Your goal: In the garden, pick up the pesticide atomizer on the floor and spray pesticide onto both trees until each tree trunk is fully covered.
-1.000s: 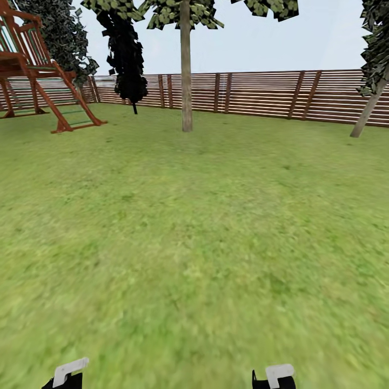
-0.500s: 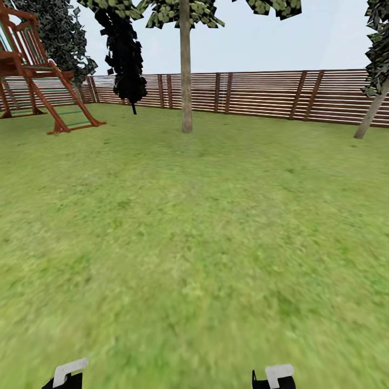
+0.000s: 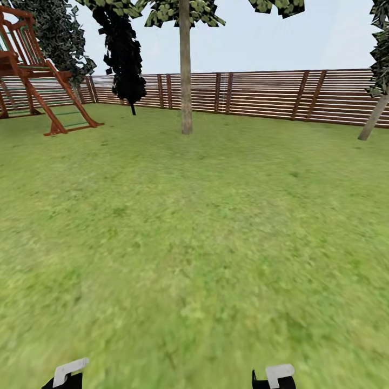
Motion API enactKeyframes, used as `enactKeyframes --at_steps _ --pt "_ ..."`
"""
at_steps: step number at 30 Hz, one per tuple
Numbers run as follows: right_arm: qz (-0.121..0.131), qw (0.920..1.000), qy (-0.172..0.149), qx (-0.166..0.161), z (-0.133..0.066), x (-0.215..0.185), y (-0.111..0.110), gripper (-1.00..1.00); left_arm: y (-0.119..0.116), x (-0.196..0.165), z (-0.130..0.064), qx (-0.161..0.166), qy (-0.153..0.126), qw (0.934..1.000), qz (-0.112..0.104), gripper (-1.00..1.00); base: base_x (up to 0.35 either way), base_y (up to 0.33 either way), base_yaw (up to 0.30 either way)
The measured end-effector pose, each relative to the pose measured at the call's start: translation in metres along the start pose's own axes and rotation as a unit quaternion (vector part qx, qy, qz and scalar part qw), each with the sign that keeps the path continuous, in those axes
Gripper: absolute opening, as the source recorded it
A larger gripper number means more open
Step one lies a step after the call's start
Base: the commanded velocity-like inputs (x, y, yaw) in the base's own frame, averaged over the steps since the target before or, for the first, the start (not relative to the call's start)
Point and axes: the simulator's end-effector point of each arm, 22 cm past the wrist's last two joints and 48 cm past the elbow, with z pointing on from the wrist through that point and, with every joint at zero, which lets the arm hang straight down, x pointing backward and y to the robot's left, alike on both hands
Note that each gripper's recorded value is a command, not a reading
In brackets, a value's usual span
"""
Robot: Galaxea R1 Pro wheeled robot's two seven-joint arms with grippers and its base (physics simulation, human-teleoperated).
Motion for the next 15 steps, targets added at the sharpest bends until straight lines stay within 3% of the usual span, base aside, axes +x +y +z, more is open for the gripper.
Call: enactKeyframes --at_steps 15 --pt "0.000 1.0000 0.000 0.000 0.0000 -0.0001 0.0000 1.00 0.0001 0.0000 0.0000 0.000 0.000 1.0000 0.000 -1.00 0.337 0.000 0.000"
